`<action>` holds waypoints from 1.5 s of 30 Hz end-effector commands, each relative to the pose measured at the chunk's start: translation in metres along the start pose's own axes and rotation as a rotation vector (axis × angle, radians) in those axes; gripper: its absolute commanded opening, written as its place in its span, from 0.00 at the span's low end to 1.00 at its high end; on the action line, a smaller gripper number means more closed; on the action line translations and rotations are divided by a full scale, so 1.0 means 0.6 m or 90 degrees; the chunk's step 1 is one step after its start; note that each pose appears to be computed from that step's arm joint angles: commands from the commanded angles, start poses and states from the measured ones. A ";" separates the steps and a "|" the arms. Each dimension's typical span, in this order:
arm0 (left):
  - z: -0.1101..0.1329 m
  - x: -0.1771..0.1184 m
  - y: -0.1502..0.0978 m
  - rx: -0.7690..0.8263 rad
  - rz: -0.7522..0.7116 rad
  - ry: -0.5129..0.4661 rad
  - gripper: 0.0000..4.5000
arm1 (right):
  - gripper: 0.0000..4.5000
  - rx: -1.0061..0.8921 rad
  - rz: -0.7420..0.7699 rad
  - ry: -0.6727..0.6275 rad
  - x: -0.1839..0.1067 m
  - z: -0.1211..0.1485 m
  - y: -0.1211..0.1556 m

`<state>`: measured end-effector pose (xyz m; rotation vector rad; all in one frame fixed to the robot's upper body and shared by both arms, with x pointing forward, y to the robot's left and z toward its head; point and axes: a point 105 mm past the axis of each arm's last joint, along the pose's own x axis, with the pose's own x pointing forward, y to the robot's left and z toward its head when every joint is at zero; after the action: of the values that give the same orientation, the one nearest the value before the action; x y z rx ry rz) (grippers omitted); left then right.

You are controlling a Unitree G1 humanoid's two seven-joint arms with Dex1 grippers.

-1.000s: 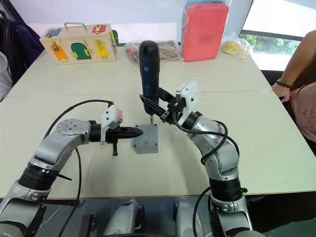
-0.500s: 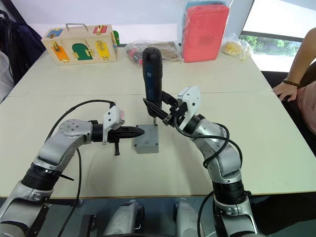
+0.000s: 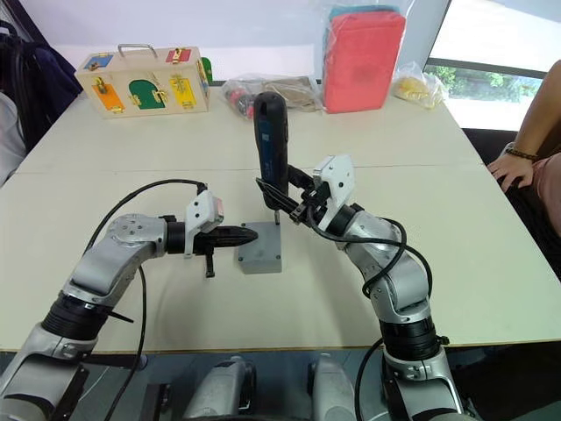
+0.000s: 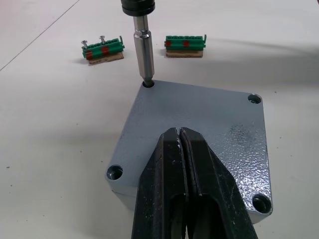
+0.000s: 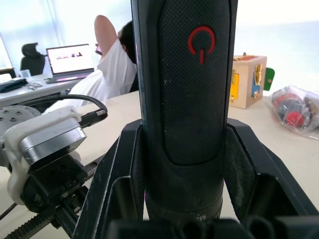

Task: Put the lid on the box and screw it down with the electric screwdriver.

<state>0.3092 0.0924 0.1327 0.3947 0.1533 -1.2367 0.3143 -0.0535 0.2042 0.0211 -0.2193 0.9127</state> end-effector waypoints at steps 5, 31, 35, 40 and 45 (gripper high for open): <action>-0.022 0.002 -0.009 -0.014 0.000 0.025 0.00 | 0.35 0.095 -0.049 0.159 -0.011 -0.110 0.001; -0.020 0.000 -0.012 -0.015 0.003 0.026 0.00 | 0.35 0.050 -0.044 0.129 -0.012 -0.084 0.004; 0.012 -0.010 -0.011 -0.012 0.000 -0.010 0.00 | 0.35 0.056 -0.065 0.008 -0.003 0.026 -0.014; 0.068 -0.029 -0.010 0.019 -0.011 -0.058 0.00 | 0.35 0.052 -0.099 -0.031 -0.020 0.123 -0.056; 0.107 -0.050 -0.010 0.057 -0.019 -0.075 0.00 | 0.35 0.074 -0.183 0.150 -0.066 0.113 -0.120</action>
<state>0.2928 0.0938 0.1835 0.3811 0.0627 -1.2807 0.3383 -0.1261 0.2594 0.0361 0.0265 0.6497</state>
